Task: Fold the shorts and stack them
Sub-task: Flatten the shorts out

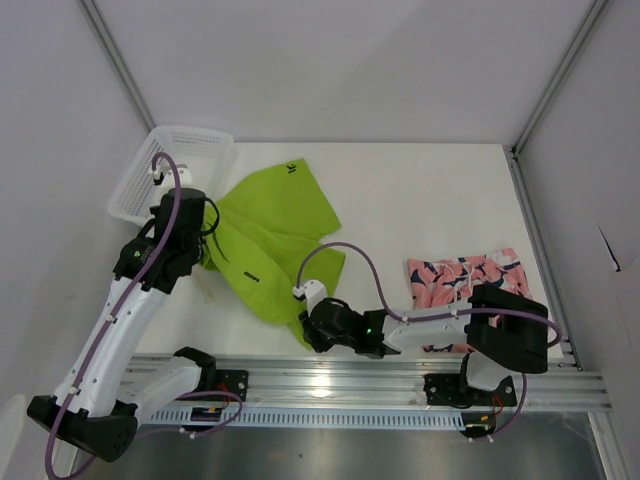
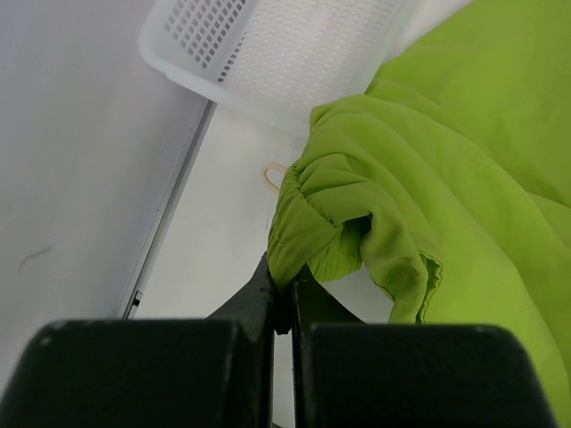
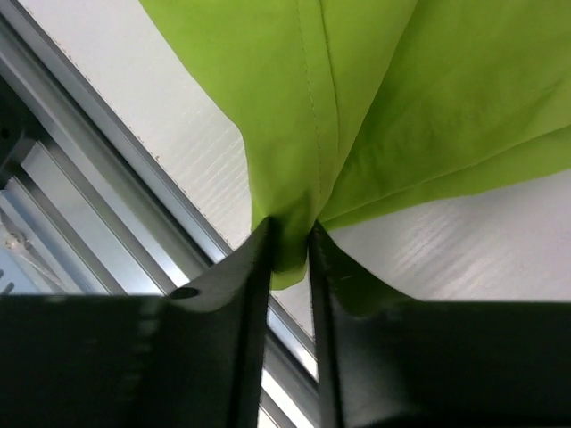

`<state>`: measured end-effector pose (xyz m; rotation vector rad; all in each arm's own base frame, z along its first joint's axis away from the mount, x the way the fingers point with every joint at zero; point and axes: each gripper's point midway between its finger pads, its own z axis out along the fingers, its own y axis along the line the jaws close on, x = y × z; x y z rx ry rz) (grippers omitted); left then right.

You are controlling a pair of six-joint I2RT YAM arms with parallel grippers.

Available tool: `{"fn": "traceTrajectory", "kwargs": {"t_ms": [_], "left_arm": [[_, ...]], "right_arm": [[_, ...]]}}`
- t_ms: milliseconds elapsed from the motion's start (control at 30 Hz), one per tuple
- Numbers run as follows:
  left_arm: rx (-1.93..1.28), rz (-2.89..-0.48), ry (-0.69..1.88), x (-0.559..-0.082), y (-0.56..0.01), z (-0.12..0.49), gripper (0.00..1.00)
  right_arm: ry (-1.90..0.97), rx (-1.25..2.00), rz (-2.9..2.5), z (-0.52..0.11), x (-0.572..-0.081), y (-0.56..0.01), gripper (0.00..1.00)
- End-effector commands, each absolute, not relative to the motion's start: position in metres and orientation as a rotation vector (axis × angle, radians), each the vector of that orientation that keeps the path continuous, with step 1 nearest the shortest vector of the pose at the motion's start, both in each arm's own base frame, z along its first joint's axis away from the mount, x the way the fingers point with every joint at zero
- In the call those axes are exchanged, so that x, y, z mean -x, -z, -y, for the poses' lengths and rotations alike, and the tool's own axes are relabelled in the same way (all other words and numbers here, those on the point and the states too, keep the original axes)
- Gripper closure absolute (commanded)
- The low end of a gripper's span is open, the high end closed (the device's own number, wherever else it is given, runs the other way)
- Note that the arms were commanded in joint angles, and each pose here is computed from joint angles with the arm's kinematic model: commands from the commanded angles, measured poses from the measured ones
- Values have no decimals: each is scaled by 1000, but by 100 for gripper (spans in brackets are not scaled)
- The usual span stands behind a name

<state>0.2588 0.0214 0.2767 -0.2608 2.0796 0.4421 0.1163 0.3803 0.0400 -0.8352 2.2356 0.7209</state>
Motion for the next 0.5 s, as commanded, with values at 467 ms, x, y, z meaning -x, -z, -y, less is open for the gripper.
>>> {"fn": "traceTrajectory", "kwargs": {"t_ms": [467], "left_arm": [[325,-2018,-404,-263,-287,-23,100]], "right_arm": [[-635,1169,-2037,-406,-57,-32,83]]}}
